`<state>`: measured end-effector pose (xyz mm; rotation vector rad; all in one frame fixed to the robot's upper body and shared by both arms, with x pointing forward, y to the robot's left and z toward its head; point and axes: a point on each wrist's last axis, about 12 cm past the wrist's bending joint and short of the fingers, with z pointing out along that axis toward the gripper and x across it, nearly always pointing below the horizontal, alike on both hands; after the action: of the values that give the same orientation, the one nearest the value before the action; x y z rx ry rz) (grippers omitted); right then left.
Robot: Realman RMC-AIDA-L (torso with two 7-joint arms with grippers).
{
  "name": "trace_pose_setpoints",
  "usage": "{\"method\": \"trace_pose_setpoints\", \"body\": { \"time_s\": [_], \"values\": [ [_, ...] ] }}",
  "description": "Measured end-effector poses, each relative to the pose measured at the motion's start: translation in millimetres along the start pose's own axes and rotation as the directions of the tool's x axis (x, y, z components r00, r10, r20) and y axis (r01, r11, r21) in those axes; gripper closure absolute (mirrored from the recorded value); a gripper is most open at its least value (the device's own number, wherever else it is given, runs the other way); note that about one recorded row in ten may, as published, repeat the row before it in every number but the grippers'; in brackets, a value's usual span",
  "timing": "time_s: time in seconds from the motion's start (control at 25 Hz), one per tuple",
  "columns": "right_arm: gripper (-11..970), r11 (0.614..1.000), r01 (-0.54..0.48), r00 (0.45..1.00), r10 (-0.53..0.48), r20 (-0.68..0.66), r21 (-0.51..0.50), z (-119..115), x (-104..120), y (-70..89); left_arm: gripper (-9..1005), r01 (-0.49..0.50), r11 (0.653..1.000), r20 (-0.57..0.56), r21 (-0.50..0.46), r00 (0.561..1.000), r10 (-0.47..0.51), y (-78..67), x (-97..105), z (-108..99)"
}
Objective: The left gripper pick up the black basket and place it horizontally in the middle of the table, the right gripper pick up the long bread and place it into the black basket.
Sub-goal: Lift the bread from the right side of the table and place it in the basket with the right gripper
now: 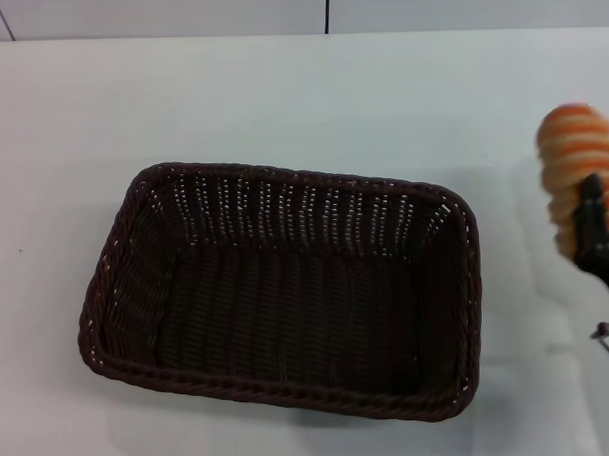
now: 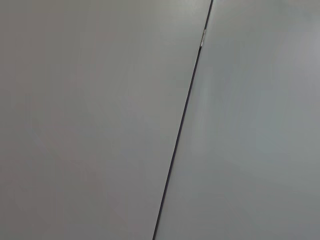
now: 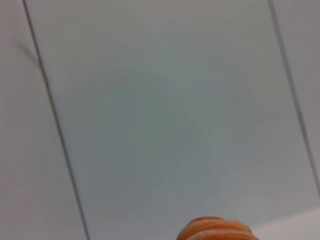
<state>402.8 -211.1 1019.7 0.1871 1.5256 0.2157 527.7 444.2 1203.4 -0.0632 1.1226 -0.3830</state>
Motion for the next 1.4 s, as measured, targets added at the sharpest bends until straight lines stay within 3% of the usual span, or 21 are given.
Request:
{"method": "trace_pose_setpoints", "body": {
  "time_s": [0.2, 0.24, 0.32, 0.52, 0.56, 0.6, 0.64, 0.68, 0.76, 0.96, 1.04, 1.2, 1.4],
  "values": [
    [568, 0.997, -0.005, 0.991, 0.015, 0.13, -0.083, -6, -21, 11.3, 436, -0.002, 1.0, -0.001, 0.0, 1.0, 0.002, 0.5, -1, 0],
    [568, 0.986, -0.005, 0.985, 0.034, 0.17, -0.167, -7, -28, 24.0, 436, -0.002, 1.0, -0.001, -0.002, 1.0, 0.002, 0.7, 0, 0],
    [568, 0.978, -0.004, 0.982, 0.043, 0.184, -0.21, -6, -31, 31.1, 436, -0.002, 1.0, -0.001, -0.003, 1.0, 0.002, 0.8, 0, 0],
    [569, 0.915, 0.01, 0.982, 0.066, 0.175, -0.402, -2, -32, 65.9, 436, -0.001, 1.0, -0.001, -0.005, 1.0, 0.001, 1.0, 0, 0],
    [569, 0.887, 0.017, 0.988, 0.055, 0.142, -0.461, 1, -28, 77.1, 436, -0.001, 1.0, -0.001, -0.005, 1.0, 0.001, 1.0, 0, 0],
    [569, 0.887, 0.017, 0.988, 0.055, 0.142, -0.461, 1, -28, 77.1, 436, -0.001, 1.0, -0.001, -0.005, 1.0, 0.001, 1.0, 0, 0],
    [569, 0.859, 0.026, 0.994, 0.034, 0.106, -0.511, 5, -24, 84.5, 436, -0.001, 1.0, -0.001, -0.005, 1.0, 0.001, 0.9, 0, 0],
    [569, 0.859, 0.026, 0.994, 0.034, 0.106, -0.511, 5, -24, 84.5, 436, -0.001, 1.0, -0.001, -0.005, 1.0, 0.001, 1.0, -1, 0],
    [569, 0.819, 0.036, 0.998, 0.004, 0.069, -0.573, 11, -20, 90.5, 436, -0.003, 1.0, 0.003, -0.003, 1.0, 0.003, 1.0, -2, 1],
    [568, 0.762, 0.025, 1.0, -0.012, 0.023, -0.647, 17, -18, 94.1, 436, -0.004, 1.0, 0.011, -0.003, 1.0, 0.004, 0.8, -3, 1],
    [568, 0.759, 0.02, 1.0, -0.014, 0.013, -0.651, 18, -18, 94.3, 436, -0.003, 1.0, 0.013, -0.004, 1.0, 0.003, 0.9, -4, 1],
    [447, 0.761, 0.013, 1.0, -0.009, 0.01, -0.648, 18, -19, 93.2, 436, -0.001, 1.0, 0.013, -0.005, 1.0, 0.001, 0.9, -4, 0],
    [376, 0.802, 0.045, 0.998, -0.011, 0.061, -0.596, 18, -24, 83.0, 436, 0.001, 1.0, 0.014, -0.006, 1.0, -0.001, 0.5, -3, 0]
  ]
}}
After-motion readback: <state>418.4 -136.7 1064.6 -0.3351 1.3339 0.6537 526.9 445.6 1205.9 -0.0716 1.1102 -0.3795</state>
